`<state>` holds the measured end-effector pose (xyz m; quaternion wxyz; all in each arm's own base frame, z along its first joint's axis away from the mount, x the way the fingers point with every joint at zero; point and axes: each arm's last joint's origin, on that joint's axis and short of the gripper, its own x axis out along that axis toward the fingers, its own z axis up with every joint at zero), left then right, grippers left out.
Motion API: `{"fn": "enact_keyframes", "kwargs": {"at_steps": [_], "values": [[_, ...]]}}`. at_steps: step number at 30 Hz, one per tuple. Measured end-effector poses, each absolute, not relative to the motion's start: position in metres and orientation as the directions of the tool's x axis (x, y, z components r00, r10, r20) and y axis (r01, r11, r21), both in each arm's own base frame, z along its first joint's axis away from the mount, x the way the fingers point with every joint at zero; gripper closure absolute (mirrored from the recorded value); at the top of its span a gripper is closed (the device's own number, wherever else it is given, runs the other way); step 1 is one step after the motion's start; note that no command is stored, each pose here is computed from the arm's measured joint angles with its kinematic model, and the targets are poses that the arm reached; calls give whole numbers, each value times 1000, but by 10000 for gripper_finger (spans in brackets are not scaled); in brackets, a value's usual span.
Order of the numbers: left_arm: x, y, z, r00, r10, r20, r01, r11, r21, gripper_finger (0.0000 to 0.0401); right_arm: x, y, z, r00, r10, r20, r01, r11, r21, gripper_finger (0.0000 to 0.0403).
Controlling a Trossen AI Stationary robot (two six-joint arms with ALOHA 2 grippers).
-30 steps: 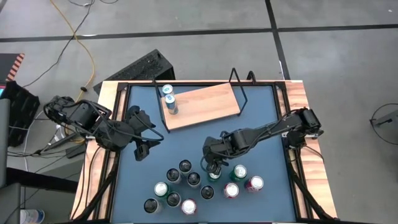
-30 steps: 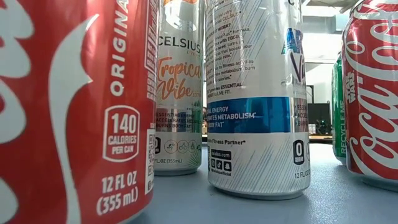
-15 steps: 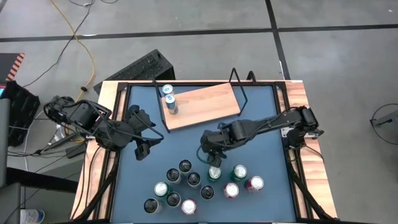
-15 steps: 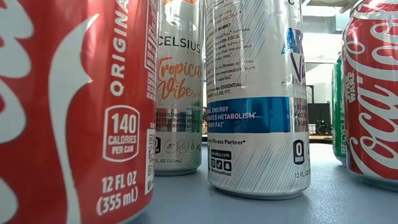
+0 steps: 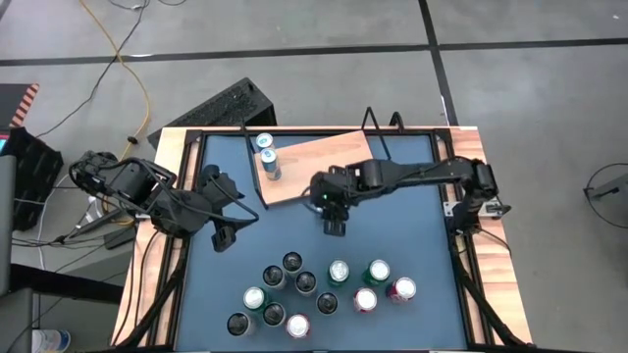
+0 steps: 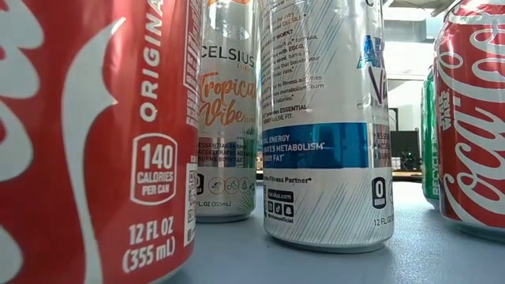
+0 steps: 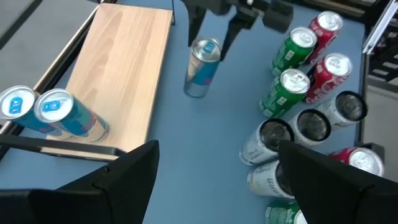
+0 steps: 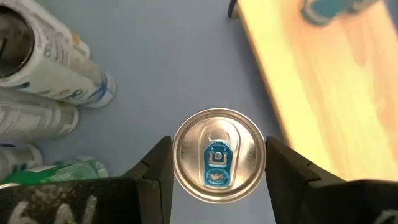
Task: Place canned beverage on shelf
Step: Put the blue soda can on the shelf aligned with the other blue soda cans
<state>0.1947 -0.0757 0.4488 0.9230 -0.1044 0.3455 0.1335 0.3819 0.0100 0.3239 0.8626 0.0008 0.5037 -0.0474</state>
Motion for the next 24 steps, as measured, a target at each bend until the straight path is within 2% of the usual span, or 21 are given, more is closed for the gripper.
{"fn": "enact_keyframes", "kwargs": {"at_steps": [8, 19, 24], "values": [[194, -75, 448, 720, 202, -664, -302, 953, -38, 85, 392, -25, 347, 567, -54, -822, 16, 998, -54, 226], [190, -64, 448, 693, 241, -680, -317, 948, 13, 85, 436, -71, 338, 587, -37, -809, -29, 997, -67, 226], [175, -51, 454, 697, 254, -671, -343, 939, 0, 85, 456, -81, 338, 604, -32, -796, -54, 995, -82, 226]]}}
